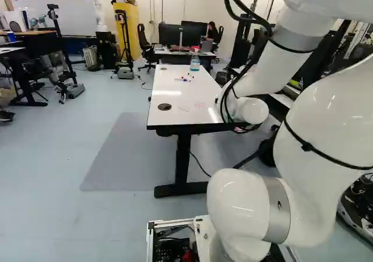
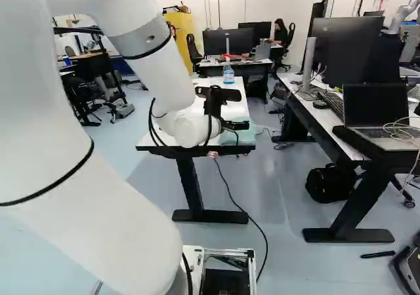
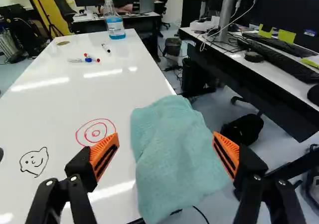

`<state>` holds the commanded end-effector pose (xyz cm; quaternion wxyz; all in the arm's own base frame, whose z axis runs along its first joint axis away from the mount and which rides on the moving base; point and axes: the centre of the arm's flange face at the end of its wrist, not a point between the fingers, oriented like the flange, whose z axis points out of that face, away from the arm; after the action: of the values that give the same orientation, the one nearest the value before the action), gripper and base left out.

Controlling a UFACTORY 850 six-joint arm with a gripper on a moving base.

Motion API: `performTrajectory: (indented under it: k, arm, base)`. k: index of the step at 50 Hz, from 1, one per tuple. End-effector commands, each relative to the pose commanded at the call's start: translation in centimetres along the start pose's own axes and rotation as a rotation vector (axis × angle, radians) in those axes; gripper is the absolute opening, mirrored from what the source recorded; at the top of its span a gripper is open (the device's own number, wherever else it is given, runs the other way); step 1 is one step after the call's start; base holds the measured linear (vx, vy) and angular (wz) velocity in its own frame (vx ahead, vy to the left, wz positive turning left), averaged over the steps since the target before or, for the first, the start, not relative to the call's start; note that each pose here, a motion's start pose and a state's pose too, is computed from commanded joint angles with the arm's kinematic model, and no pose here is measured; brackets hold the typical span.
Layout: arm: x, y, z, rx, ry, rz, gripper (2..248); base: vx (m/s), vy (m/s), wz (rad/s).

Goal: Clean the table with the green towel

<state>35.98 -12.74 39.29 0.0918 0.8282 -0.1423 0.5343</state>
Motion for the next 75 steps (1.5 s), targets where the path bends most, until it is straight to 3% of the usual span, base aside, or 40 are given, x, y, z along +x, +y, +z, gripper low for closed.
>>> performTrajectory:
  k: [38, 52, 75]
  arm:
    - [2.3, 1.4, 7.1, 0.008, -0.095, -0.037, 247]
    - [1.9, 1.4, 7.3, 0.009, -0.148, -0.041, 247]
    - [1.7, 1.4, 7.2, 0.009, -0.162, -0.041, 247]
  base:
    - [0.000, 0.000, 0.000]
    - [0.000, 0.000, 0.000]
    - [0.000, 0.000, 0.000]
